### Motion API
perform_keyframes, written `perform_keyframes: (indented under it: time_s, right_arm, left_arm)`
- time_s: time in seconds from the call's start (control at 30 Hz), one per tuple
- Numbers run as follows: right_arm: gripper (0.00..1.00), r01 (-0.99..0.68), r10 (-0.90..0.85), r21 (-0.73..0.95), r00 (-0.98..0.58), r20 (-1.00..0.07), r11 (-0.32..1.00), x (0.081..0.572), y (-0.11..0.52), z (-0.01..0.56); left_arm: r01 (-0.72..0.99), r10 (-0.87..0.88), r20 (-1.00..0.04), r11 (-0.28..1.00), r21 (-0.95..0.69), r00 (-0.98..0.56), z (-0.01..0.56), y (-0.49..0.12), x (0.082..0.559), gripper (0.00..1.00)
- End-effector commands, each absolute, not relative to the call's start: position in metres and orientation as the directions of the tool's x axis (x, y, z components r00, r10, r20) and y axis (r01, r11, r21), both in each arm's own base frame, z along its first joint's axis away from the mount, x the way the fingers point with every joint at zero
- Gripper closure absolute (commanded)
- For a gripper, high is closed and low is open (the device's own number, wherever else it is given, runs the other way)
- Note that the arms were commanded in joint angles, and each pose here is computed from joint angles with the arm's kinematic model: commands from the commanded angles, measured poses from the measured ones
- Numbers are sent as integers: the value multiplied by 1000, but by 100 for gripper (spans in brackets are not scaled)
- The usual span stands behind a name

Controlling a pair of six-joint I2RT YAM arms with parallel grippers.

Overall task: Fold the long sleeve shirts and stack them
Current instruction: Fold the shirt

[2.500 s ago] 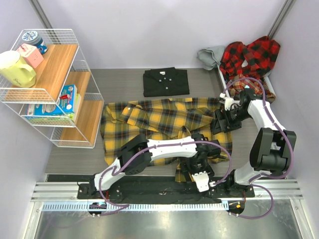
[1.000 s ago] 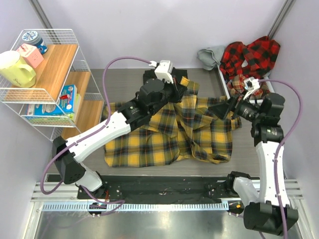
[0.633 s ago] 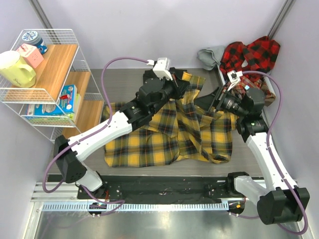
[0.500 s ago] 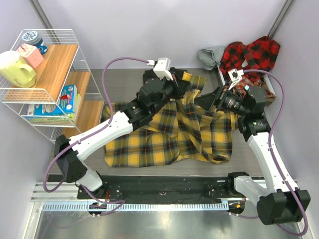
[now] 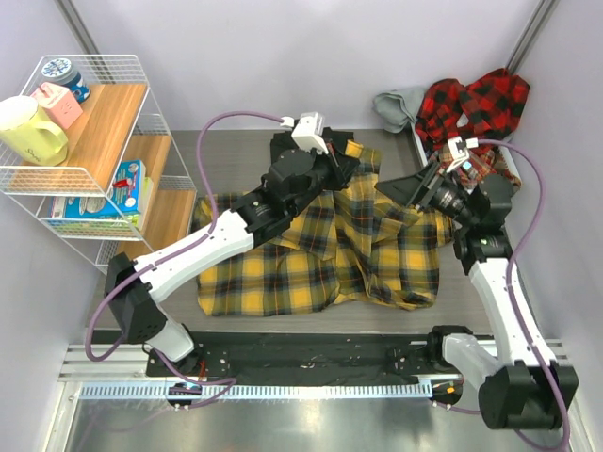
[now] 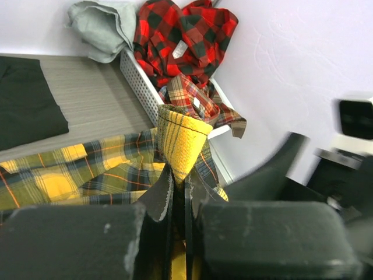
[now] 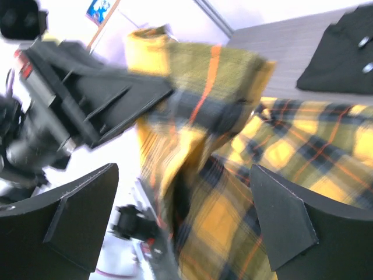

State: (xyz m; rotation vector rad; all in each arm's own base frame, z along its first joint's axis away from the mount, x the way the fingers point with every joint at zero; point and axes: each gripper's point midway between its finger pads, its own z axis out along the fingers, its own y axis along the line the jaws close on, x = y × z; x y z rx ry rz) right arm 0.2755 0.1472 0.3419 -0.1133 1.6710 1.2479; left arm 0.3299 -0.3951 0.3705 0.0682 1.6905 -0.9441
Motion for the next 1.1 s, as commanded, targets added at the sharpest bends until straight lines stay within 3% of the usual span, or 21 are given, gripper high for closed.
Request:
perform_keyframes:
  time_s: [0.0,0.17,0.23,0.27,0.3,0.37,0.4,0.43,0.47,0.5,0.57,0.6,0.63,0.7,0.73,0.8,0.87,0.97,1.07]
  right_arm:
    - [0,-581,552,756,-541,-635,300,290,165,364]
    - [0,-568,552,774,-565,-614,279,298,180,362]
    - [9,-567,543,774,-570,-616,283,302,181,357]
    - [17,-573,541,769,-567,-621,282,302,182,357]
    - [41,-584,539,762,-560,-628,280,302,182,360]
    - [65,-616,528,738,-545,-652,275,298,184,367]
    - [94,-634,520,723,-534,-666,275,297,184,372]
    - [99,-651,494,710,-539,-682,270,291,186,373]
    - [99,-661,475,696,-534,-700,282,289,186,374]
    - [99,-719,436,611,-458,-775,331,289,185,384]
    - [99,-720,360,584,-468,-807,374,285,184,378]
    - [99,-787,294,447,-347,-891,426,287,180,394]
    - [99,-778,247,456,-384,-890,432,282,178,387]
    - [99,-817,154,315,-275,-949,484,287,170,400]
    - [99,-810,110,317,-303,-946,493,285,168,391]
    - [99,-822,52,241,-251,-967,516,289,164,403]
    - [99,-833,-19,148,-187,-982,533,290,158,412]
    - [99,-832,-75,86,-151,-986,548,296,153,417]
    - [99,-837,-95,68,-142,-985,544,292,152,419]
  left_arm:
    - [523,-475,-812,623,-582,-339,390,-400,332,99]
    - [520,-478,-800,609,-599,-362,385,-404,330,100]
    - [521,-486,-797,604,-603,-359,387,-404,331,100]
    - [520,-483,-798,607,-601,-360,386,-404,331,99]
    - [514,-479,-801,616,-598,-358,384,-403,332,98]
    - [507,-474,-805,625,-594,-358,383,-400,333,93]
    - [510,-470,-806,625,-592,-360,383,-396,335,87]
    - [514,-469,-805,619,-593,-363,386,-393,333,83]
    - [508,-468,-806,626,-592,-363,387,-384,339,79]
    - [511,-454,-812,631,-583,-365,387,-378,340,64]
    - [589,-331,-862,631,-505,-384,386,-355,336,51]
    - [640,-274,-881,608,-470,-386,389,-346,329,42]
    - [708,-138,-879,542,-452,-456,371,-341,306,40]
    - [774,13,-917,542,-328,-398,361,-294,303,35]
    - [799,156,-854,468,-378,-496,330,-277,270,35]
    - [864,342,-848,446,-232,-404,299,-228,260,33]
    - [910,574,-742,398,-118,-347,252,-179,234,34]
    - [957,785,-569,289,-14,-245,196,-119,196,34]
    - [974,889,-416,223,24,-193,156,-76,163,34]
